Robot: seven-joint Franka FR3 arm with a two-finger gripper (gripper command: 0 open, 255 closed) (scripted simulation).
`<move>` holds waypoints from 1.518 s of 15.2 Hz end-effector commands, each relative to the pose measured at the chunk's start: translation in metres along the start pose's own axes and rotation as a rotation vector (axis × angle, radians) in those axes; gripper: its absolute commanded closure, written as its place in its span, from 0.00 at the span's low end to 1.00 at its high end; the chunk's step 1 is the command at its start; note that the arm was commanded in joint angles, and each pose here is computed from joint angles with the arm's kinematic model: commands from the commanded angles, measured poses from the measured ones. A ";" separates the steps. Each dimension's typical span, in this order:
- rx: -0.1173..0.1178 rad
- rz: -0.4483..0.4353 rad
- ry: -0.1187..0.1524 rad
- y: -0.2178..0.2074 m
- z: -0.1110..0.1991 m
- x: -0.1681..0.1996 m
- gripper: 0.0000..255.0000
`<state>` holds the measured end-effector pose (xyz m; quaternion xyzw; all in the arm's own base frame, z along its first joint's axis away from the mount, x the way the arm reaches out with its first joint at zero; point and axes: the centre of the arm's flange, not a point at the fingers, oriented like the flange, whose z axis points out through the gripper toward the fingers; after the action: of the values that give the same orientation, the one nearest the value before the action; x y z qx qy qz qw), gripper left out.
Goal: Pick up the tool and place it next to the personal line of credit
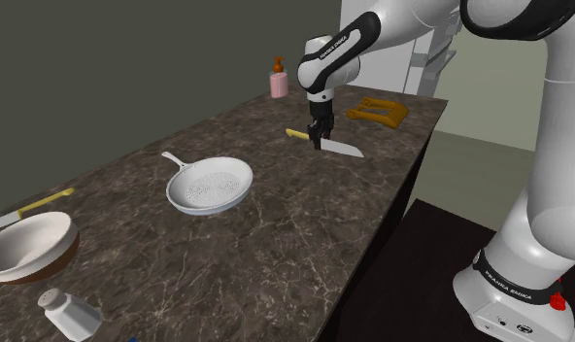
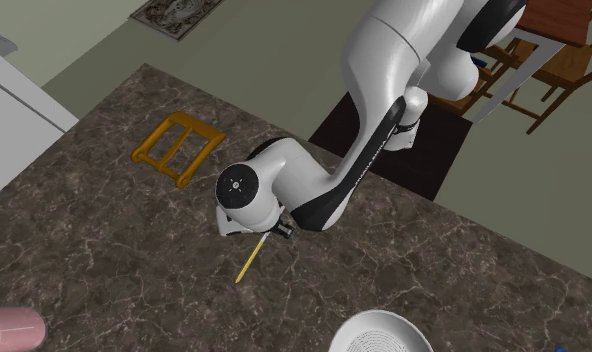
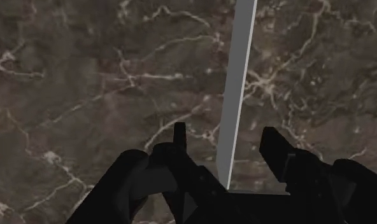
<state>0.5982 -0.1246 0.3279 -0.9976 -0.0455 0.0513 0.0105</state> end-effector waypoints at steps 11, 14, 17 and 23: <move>0.000 0.000 0.000 0.000 -0.010 -0.001 1.00; 0.000 0.000 0.000 -0.001 -0.026 -0.003 1.00; 0.000 0.000 0.000 -0.001 -0.042 -0.004 1.00; 0.000 0.000 0.000 -0.002 -0.073 -0.007 1.00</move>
<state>0.5996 -0.1255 0.3960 -0.9976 -0.0455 0.0510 0.0105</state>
